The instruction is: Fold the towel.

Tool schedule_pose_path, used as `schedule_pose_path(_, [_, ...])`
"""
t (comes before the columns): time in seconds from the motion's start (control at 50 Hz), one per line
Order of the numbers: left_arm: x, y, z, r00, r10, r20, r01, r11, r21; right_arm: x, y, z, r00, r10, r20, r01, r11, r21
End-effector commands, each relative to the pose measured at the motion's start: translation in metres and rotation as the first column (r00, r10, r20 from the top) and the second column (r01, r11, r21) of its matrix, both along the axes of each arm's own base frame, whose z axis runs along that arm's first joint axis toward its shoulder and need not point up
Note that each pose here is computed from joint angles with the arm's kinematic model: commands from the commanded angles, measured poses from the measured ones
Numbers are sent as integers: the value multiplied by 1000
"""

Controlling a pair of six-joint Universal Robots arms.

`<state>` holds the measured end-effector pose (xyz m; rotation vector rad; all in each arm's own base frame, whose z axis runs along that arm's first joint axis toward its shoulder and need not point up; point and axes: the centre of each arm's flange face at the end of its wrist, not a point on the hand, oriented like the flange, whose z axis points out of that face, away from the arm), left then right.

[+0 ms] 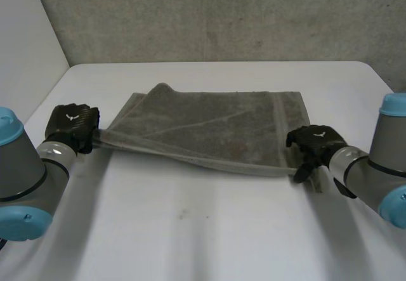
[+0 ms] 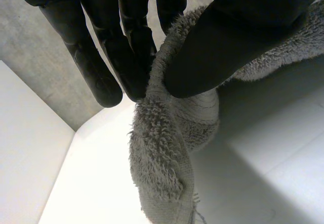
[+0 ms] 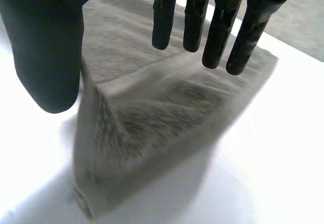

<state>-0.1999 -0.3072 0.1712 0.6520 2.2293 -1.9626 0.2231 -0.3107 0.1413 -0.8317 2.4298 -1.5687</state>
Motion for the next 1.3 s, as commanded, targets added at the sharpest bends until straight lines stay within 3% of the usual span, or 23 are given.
schedule_pose_path(0.02, [4, -1, 2, 1000, 12, -11, -12, 1000, -3, -20, -1, -3, 996, -88, -9, 88, 996, -18])
schedule_pose_path(0.28, [0, 8, -5, 1000, -6, -5, 6, 1000, 27, -28, 0, -10, 995, -103, -2, 103, 994, -27])
schedule_pose_path(0.4, [2, 24, -13, 1000, -16, 25, 13, 994, 110, -24, 3, 3, 999, -47, 3, 48, 998, -49])
schedule_pose_path(0.58, [12, 53, -23, 997, -22, 78, -5, 941, 337, -34, 22, 33, 982, 47, -182, -55, 998, -38])
schedule_pose_path(0.86, [12, 43, -26, 998, -19, 57, 3, 961, 278, -45, 18, 27, 985, 4, -172, -13, 999, -49])
schedule_pose_path(1.3, [23, 92, -29, 998, -23, 66, 0, 946, 325, -46, 18, 20, 990, -17, -138, 7, 997, -74])
